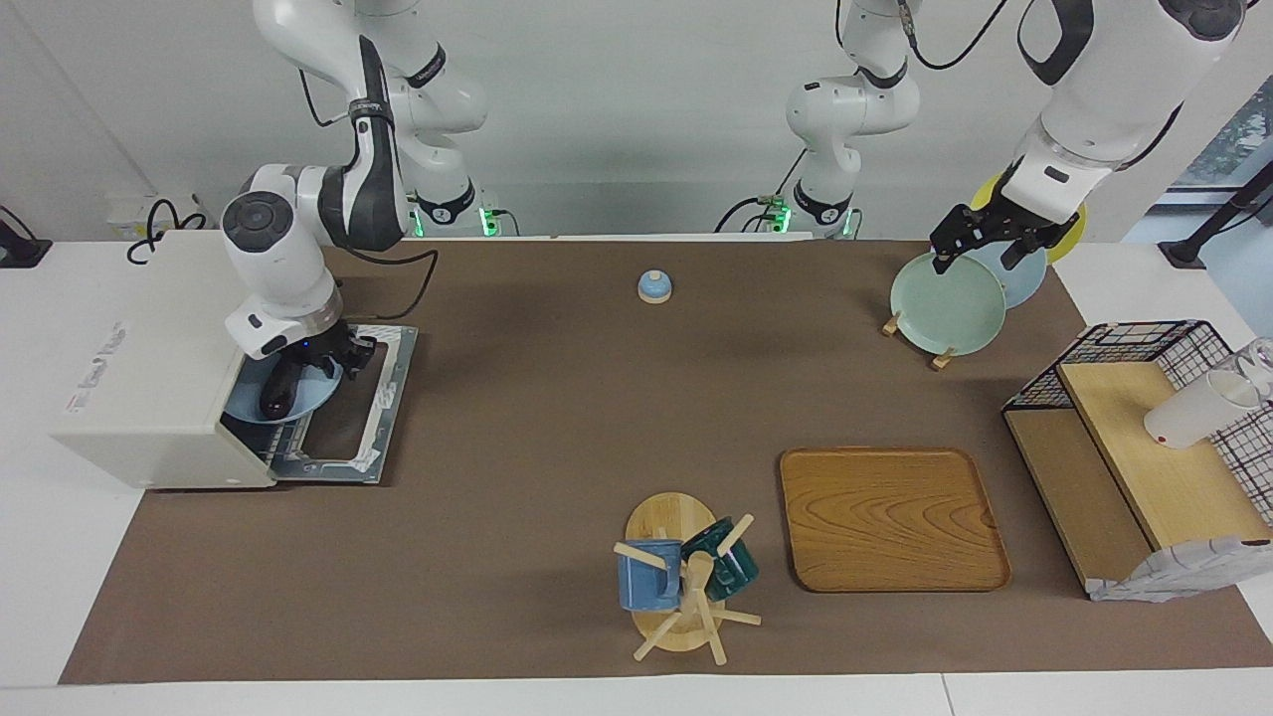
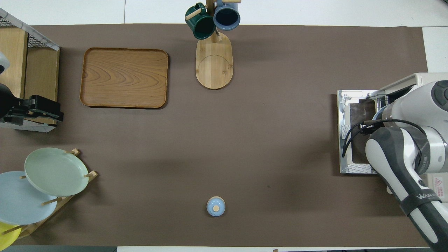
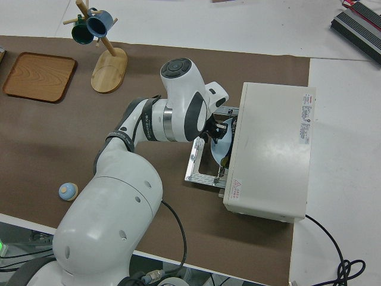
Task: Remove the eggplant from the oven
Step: 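Grasp the light blue plate inside the oven with the right gripper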
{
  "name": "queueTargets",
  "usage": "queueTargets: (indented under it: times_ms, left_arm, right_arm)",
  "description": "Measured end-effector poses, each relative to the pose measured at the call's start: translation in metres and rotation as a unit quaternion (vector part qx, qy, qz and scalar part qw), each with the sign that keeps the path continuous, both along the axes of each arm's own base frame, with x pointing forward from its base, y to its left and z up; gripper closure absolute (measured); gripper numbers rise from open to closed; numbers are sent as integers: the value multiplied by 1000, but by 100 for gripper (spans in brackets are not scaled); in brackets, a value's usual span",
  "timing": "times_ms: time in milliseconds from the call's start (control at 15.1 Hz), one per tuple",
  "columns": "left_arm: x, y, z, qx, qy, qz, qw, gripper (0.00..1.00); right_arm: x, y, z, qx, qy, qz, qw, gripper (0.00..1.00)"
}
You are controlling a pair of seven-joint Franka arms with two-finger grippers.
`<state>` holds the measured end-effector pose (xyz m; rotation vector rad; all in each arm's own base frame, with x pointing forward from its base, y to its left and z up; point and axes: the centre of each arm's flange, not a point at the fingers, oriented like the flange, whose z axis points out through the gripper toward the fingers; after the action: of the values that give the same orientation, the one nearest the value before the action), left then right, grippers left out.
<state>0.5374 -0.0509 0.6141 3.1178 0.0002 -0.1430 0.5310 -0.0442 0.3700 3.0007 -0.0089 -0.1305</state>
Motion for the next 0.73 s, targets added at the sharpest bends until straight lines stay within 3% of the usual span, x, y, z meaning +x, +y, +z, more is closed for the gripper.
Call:
queueTargets:
  times_ms: [199,266,398,730]
  left_arm:
    - [0,0,0,0,0,0,1000,0]
    - [0,0,0,0,0,0,1000,0]
    - [0,0,0,0,0,0,1000,0]
    - [0,0,0,0,0,0,1000,0]
  right_arm:
    - [-3,1,-1,1,-7,3,1000,69]
    - [-4,1,-2,2,-6,11,1000,75]
    - [-7,-1,-1,3,-3,41,999,98]
    - [-9,24,10,-37,13,118,992,98]
